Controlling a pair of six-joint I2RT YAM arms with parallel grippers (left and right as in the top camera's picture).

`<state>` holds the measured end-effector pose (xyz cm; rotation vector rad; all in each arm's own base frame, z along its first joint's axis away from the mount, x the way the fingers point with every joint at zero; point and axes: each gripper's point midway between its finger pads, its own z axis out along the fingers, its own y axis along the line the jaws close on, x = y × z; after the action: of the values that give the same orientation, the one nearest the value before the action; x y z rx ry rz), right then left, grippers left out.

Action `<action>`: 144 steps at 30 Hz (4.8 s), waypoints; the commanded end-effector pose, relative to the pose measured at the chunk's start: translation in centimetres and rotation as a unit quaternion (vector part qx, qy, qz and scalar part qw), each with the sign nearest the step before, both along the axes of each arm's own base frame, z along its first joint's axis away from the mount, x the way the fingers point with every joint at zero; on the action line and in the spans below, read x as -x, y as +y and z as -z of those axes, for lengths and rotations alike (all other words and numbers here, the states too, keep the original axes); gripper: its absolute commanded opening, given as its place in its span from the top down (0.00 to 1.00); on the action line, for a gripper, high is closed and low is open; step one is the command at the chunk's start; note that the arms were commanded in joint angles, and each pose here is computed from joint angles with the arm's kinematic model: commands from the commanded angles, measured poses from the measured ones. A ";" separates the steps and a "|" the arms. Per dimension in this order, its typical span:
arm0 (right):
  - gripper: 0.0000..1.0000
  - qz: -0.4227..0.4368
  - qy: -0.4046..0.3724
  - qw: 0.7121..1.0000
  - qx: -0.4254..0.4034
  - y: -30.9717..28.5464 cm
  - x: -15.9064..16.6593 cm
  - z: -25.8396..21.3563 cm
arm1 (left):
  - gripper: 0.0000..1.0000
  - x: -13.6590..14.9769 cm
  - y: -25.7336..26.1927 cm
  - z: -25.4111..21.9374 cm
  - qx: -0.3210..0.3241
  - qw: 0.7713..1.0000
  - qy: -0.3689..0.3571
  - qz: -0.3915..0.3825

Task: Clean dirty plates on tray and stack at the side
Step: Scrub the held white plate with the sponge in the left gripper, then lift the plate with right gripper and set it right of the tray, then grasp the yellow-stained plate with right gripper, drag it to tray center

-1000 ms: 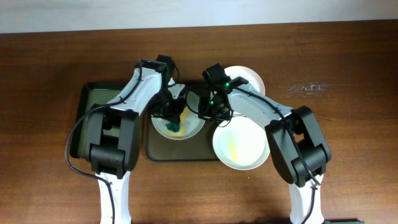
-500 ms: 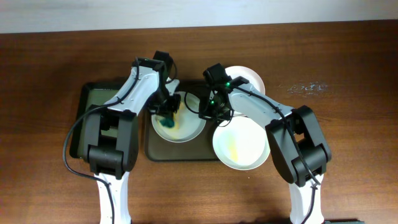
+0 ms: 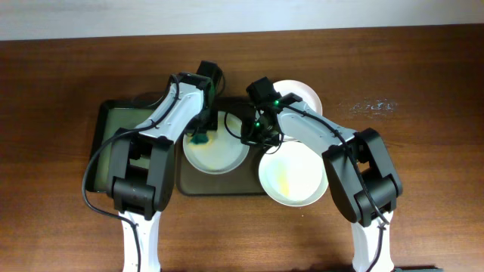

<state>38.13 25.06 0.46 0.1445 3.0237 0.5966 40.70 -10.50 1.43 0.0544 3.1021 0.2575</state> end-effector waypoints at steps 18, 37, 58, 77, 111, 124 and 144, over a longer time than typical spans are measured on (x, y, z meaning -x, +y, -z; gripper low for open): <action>0.96 -0.033 0.018 0.998 0.049 -1.9 1.4 2.4 | 1.00 -6.9 4.4 -15.3 0.087 0.982 -0.140 -0.095; 0.96 -0.074 -0.357 0.797 0.482 -0.3 0.1 -20.7 | 1.00 -5.3 12.4 -18.7 0.066 0.980 -0.130 -0.132; 0.96 -0.062 -0.303 0.863 0.399 1.0 0.8 -17.8 | 1.00 -5.3 12.4 -18.6 0.066 0.981 -0.129 -0.132; 0.96 0.235 0.041 0.961 0.143 -37.2 1.1 -14.2 | 1.00 -5.3 12.3 -18.6 0.066 0.981 -0.129 -0.131; 0.55 0.102 0.001 0.990 0.098 -24.3 10.1 -12.8 | 1.00 -6.0 7.3 -18.8 0.075 0.984 -0.140 -0.078; 0.67 0.069 0.020 0.993 0.094 -20.4 11.2 -2.4 | 1.00 -6.6 6.8 -19.0 0.079 0.982 -0.154 -0.071; 0.96 0.035 -0.013 0.998 0.042 -9.9 8.9 -7.2 | 1.00 -6.9 6.7 -19.1 0.080 0.981 -0.160 -0.071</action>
<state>27.71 10.33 6.19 0.2269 3.1073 0.4146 47.41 -3.60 20.04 -0.2224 2.8122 0.0125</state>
